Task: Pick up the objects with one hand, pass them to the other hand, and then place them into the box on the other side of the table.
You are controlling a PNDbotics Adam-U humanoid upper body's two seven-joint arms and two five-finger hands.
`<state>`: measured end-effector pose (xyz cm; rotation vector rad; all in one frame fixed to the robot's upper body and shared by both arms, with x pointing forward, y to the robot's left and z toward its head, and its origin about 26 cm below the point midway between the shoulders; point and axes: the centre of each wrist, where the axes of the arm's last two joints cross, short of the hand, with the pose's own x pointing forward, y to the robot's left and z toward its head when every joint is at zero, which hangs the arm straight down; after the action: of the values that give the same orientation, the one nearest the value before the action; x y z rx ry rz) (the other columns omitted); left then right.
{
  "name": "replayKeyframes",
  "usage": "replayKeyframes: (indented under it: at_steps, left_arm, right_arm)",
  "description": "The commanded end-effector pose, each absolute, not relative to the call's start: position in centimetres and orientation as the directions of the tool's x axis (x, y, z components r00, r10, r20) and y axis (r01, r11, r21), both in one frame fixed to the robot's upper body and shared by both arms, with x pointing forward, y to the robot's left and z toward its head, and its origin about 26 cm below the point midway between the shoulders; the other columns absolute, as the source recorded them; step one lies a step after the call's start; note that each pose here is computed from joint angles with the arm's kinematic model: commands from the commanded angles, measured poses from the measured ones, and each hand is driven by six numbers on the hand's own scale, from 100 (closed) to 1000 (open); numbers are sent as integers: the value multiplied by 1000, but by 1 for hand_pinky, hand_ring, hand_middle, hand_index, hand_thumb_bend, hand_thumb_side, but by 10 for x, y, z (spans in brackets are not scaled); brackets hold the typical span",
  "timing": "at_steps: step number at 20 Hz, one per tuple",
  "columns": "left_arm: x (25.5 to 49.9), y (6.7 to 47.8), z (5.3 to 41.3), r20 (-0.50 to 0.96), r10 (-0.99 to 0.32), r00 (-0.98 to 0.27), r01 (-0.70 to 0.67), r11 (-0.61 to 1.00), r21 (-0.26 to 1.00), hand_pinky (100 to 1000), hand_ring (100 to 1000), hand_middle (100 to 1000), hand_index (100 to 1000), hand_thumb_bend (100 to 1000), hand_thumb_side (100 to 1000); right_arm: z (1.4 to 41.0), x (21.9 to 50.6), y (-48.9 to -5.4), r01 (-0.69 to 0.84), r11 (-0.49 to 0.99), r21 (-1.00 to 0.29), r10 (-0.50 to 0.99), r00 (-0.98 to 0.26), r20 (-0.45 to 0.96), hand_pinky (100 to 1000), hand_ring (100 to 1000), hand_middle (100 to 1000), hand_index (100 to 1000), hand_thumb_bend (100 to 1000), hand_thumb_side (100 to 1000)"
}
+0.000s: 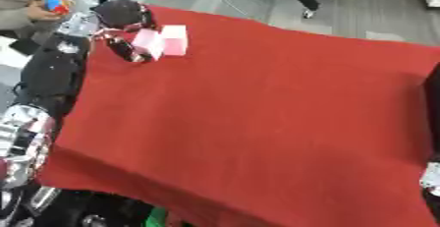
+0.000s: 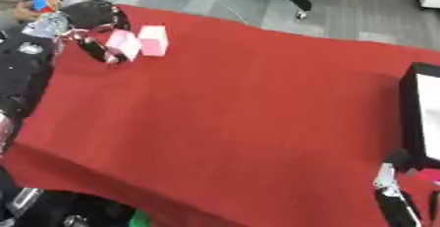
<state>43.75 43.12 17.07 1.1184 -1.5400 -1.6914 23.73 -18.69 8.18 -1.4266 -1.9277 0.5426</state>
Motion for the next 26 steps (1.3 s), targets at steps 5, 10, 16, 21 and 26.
replayKeyframes:
  at_steps: [5, 10, 16, 21, 26]
  left_arm:
    - [431, 374, 189, 173, -664, -727, -56, 309, 950, 738, 537, 455, 589, 100, 301]
    - [418, 310, 176, 505, -391, -769, 310, 462, 831, 723, 552, 470, 602, 100, 310]
    - [406, 250, 167, 720, -150, -678, 603, 446, 661, 715, 566, 484, 614, 100, 324]
    - [402, 214, 159, 822, -38, -568, 742, 407, 532, 717, 586, 502, 632, 100, 395]
    - [399, 187, 155, 863, 7, -505, 812, 343, 473, 720, 601, 513, 643, 100, 448]
  right_arm:
    - [93, 239, -182, 761, 265, -592, 962, -167, 216, 687, 880, 725, 901, 100, 385]
    - [101, 243, -176, 755, 270, -598, 961, -243, 128, 712, 860, 751, 911, 162, 359]
    - [115, 249, -162, 710, 299, -637, 920, -393, -6, 764, 861, 800, 929, 244, 333]
    - [130, 256, -153, 668, 304, -680, 860, -499, -106, 812, 865, 834, 946, 299, 307]
    - [140, 260, -150, 645, 300, -703, 823, -547, -150, 835, 870, 851, 954, 340, 277]
